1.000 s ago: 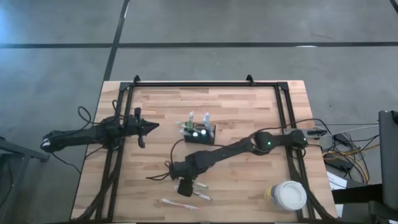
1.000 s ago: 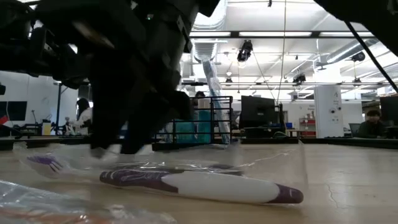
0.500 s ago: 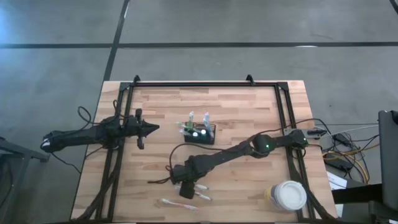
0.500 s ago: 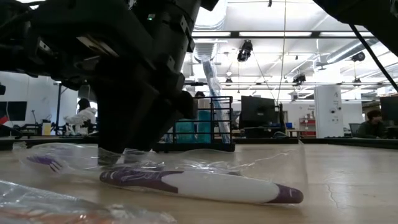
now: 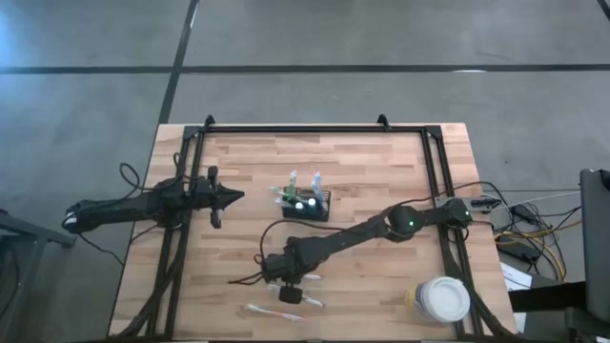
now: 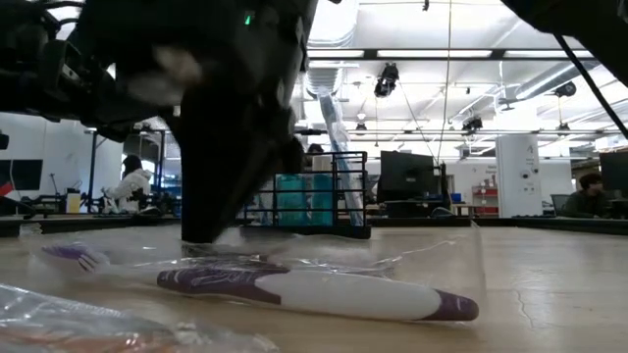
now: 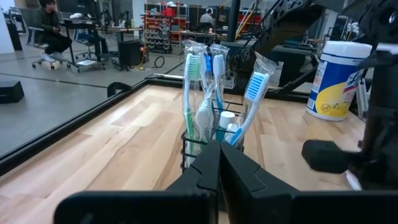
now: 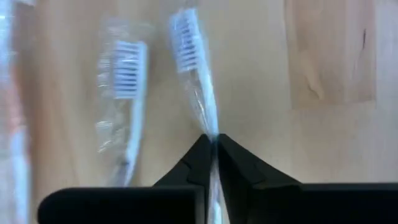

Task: Pick & Place toothbrushing station
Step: Put the top purple toothbrush into the wire organizer

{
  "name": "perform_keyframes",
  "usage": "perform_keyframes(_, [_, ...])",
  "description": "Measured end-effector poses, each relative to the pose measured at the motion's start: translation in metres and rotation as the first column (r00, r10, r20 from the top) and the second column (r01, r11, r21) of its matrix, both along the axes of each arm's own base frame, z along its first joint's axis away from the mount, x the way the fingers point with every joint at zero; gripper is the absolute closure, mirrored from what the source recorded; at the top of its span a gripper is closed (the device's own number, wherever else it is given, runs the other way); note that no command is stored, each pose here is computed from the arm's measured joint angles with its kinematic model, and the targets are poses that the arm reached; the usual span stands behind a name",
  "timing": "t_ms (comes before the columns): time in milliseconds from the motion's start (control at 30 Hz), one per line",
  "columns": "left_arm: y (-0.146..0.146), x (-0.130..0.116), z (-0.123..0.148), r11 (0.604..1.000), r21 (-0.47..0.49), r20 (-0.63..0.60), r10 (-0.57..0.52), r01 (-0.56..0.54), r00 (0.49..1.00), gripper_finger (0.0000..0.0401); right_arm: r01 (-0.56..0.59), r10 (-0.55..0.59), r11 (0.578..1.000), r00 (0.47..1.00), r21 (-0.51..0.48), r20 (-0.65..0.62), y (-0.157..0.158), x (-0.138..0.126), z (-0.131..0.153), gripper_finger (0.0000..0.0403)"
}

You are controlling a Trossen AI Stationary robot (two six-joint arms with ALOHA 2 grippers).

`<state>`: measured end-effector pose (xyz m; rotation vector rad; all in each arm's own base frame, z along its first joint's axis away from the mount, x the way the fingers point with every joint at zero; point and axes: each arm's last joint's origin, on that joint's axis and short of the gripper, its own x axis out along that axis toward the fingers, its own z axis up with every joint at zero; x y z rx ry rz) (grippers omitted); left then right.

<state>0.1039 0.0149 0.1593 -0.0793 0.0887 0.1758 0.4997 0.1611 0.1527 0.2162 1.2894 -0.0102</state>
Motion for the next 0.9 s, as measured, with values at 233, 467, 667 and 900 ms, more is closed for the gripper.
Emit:
perform_keyframes(233, [0.000,0.000,0.000,1.000,0.020,-0.003,-0.001,0.001,1.000,0.0392,-0.035,0.045,0.997,0.990,-0.074,0.134,-0.003,-0.012,0.064,0.0395])
perform_keyframes(467, [0.000,0.000,0.000,0.999,0.040,-0.006,-0.003,0.003,1.000,0.0392,-0.142,0.198,0.972,0.923,-0.186,0.329,-0.007,-0.040,0.153,0.0395])
perform_keyframes(667, [0.000,0.000,-0.001,1.000,0.013,-0.012,-0.007,0.007,1.000,0.0392,-0.135,0.288,0.933,0.836,-0.335,0.466,-0.025,-0.082,0.232,0.0395])
perform_keyframes(900, [0.000,0.000,0.000,1.000,0.026,-0.009,-0.008,0.008,1.000,0.0391,-0.031,0.378,0.850,0.730,-0.526,0.569,-0.047,-0.152,0.299,0.0395])
